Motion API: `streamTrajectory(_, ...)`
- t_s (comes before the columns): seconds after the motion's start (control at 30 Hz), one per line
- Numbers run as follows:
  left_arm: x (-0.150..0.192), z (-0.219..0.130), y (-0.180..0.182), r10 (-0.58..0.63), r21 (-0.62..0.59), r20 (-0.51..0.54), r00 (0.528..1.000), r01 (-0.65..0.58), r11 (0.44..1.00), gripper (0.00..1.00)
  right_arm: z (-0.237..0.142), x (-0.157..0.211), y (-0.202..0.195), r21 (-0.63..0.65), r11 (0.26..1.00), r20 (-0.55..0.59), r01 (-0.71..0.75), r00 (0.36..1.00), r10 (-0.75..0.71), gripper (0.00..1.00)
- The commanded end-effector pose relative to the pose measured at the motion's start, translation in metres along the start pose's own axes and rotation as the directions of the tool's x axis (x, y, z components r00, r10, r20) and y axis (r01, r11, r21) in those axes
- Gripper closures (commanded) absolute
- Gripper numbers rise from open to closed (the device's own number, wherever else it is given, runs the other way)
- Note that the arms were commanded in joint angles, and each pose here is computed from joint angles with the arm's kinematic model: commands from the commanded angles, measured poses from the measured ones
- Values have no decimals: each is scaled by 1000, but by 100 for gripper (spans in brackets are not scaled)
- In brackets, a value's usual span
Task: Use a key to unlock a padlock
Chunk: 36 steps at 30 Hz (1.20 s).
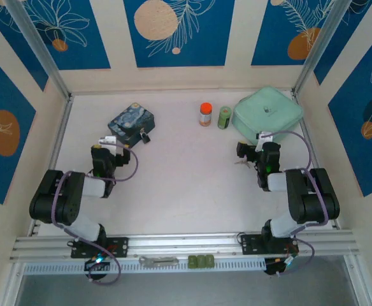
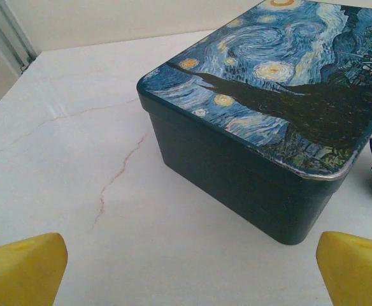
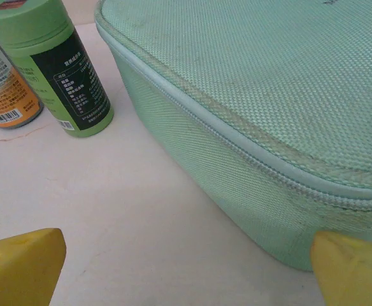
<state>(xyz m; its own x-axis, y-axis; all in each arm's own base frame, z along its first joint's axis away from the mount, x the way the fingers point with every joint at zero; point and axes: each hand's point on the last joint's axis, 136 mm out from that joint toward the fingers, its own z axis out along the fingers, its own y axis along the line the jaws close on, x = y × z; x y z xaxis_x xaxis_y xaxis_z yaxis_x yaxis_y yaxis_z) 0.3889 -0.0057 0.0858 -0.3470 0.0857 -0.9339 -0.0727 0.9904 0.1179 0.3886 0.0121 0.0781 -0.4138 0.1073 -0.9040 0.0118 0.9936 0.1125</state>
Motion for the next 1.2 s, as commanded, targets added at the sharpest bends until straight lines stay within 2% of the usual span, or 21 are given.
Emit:
streamTrajectory(0.0, -10, 3, 2, -3, 4, 31, 1000, 3, 1000, 0, 1, -18, 4, -18, 1000, 55, 20, 998, -19, 1)
streamTrajectory(0.9, -9, 4, 1, -4, 7, 26, 1000, 4, 1000, 0, 1, -18, 4, -30, 999, 51, 14, 999, -13, 1)
streamTrajectory(1.07, -10, 3, 2, -4, 0, 33, 999, 4, 1000, 0, -5, -22, 13, -7, 998, 80, 68, 995, -67, 0)
streamTrajectory(1.17, -13, -4, 14, -30, -62, 36, 999, 32, 998, 0, -18, -37, 21, 13, 994, 120, 108, 987, -109, 1)
